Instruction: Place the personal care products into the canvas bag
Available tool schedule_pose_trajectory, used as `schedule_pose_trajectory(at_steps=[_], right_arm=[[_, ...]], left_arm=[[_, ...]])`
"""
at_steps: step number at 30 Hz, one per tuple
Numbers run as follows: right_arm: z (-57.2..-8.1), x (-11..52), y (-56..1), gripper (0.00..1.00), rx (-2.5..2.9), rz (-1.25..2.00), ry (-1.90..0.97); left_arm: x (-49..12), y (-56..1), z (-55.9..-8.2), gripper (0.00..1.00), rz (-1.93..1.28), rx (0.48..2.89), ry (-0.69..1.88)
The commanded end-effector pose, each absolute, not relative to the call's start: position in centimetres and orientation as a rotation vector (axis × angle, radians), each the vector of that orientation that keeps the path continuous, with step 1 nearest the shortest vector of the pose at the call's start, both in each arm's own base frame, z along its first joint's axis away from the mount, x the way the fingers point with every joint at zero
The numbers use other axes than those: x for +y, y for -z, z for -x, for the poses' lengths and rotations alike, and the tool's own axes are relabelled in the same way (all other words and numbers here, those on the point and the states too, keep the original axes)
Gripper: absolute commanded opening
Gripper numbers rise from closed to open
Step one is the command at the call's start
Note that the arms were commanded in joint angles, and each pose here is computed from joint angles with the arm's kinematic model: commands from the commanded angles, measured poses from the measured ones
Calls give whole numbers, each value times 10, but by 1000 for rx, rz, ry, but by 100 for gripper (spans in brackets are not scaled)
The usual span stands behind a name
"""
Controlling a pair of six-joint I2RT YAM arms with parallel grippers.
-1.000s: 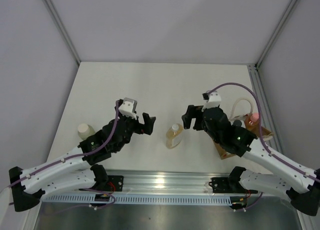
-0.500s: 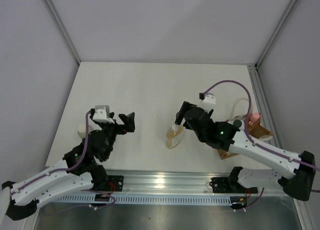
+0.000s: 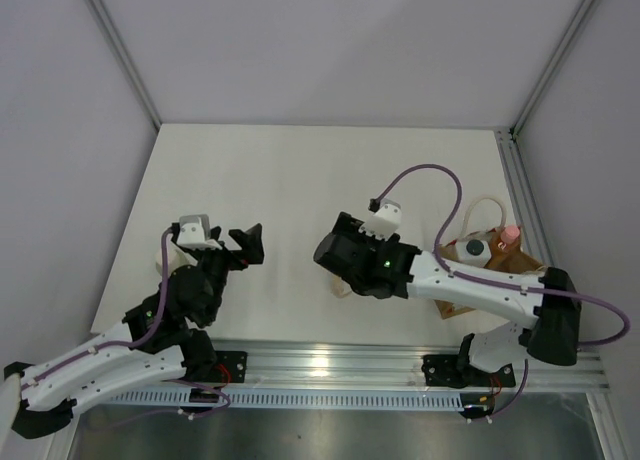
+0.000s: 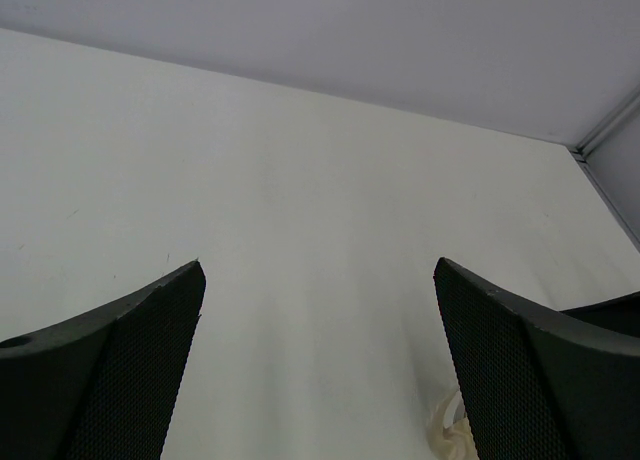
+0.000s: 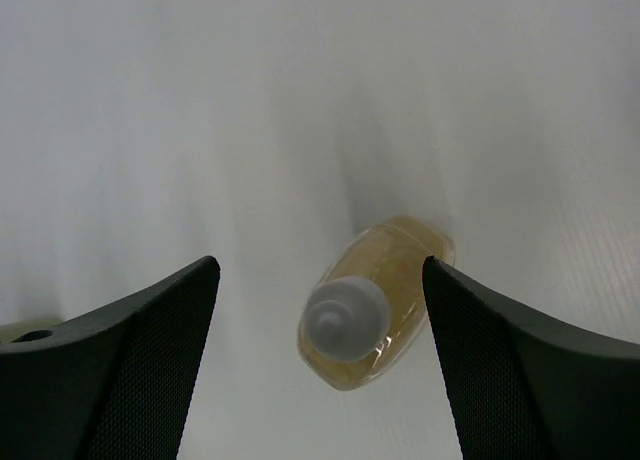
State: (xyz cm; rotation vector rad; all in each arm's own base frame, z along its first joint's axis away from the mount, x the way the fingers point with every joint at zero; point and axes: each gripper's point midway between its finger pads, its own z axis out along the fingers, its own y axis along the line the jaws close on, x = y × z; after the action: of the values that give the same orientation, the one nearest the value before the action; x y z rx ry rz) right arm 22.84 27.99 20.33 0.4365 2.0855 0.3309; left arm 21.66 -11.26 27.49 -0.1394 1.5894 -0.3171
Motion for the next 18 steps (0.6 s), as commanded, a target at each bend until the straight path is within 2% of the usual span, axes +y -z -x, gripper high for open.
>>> schedule_pose_trajectory(at_steps=[1, 5, 13, 18], right_arm=[[-232, 277, -191, 86, 2069, -531, -221], [-227, 272, -175, 84, 2087, -569, -119], [-228, 284, -154, 81, 2091, -592, -98], [-230, 283, -147, 73, 2079, -608, -85]], left_arm=[[-108, -279, -216, 99, 171, 1565, 313], [-106, -280, -215, 99, 180, 1558, 321], [-100, -283, -213, 99, 207, 1540, 332], [-98, -281, -211, 99, 218, 1533, 339]])
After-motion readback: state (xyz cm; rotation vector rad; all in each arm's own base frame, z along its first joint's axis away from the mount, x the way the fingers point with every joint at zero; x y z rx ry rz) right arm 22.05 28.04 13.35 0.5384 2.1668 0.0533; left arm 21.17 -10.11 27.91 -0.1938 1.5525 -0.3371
